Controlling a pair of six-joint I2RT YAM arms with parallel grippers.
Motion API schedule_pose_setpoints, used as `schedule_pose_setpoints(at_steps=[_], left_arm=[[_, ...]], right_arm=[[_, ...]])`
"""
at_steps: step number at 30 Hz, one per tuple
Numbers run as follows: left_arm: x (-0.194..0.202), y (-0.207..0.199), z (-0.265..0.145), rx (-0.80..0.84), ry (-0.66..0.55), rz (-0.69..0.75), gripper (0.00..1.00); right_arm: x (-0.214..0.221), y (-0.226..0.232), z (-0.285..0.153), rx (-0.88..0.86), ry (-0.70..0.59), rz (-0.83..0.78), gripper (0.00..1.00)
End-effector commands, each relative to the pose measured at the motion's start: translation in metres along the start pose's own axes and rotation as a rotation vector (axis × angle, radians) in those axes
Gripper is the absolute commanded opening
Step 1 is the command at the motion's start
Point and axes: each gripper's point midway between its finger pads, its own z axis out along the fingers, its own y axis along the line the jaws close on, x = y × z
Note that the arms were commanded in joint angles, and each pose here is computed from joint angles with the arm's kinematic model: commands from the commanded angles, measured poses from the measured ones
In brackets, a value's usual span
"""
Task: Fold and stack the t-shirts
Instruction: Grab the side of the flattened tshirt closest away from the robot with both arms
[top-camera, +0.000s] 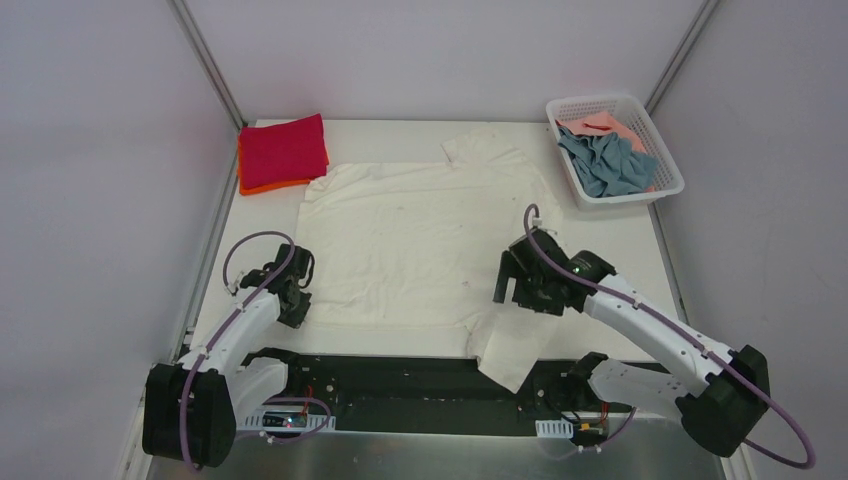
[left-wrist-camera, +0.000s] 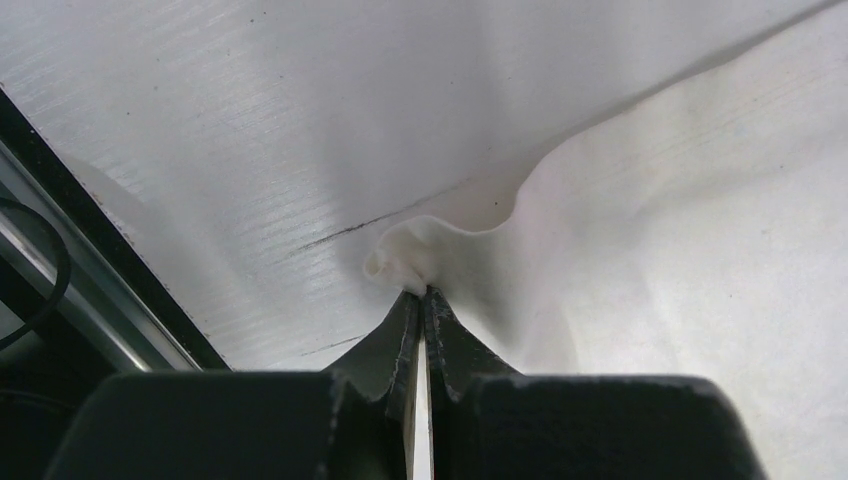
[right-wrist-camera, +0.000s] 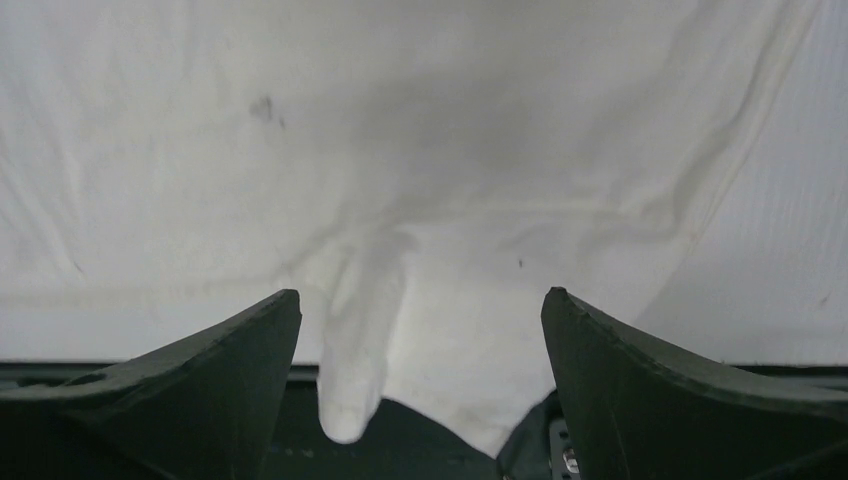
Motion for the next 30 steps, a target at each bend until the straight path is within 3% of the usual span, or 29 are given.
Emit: schedule_pose_setpoints(at_steps=[1, 5, 9, 14, 25, 30], left_arm=[[0.003, 0.011, 0.006, -0.017, -0.004, 0.027, 0.0], [0.002, 0.01, 0.005, -0.01, -0.004, 0.031, 0.0], [0.003, 0.009, 0.005, -0.013, 0.002, 0.036, 0.0], [0.004, 0.007, 0.003, -0.005, 0.008, 0.04, 0.0], [0.004, 0.008, 0.003, -0.011, 0.01, 0.052, 0.0], [0.004, 0.009, 0.004, -0.014, 0.009, 0.048, 0.0]], right_arm=[[0.077, -0.046, -0.016, 0.16, 0.208, -0.025, 0.91], [0.125, -0.052, -0.018, 0.16, 0.349, -0.041, 0.77], [0.137, -0.049, -0.013, 0.2, 0.367, -0.065, 0.7], [0.166, -0.032, 0.0, 0.163, 0.483, -0.041, 0.62], [0.183, -0.027, 0.029, 0.186, 0.528, -0.046, 0.54], [0.188, -0.037, 0.026, 0.233, 0.547, -0.052, 0.43]])
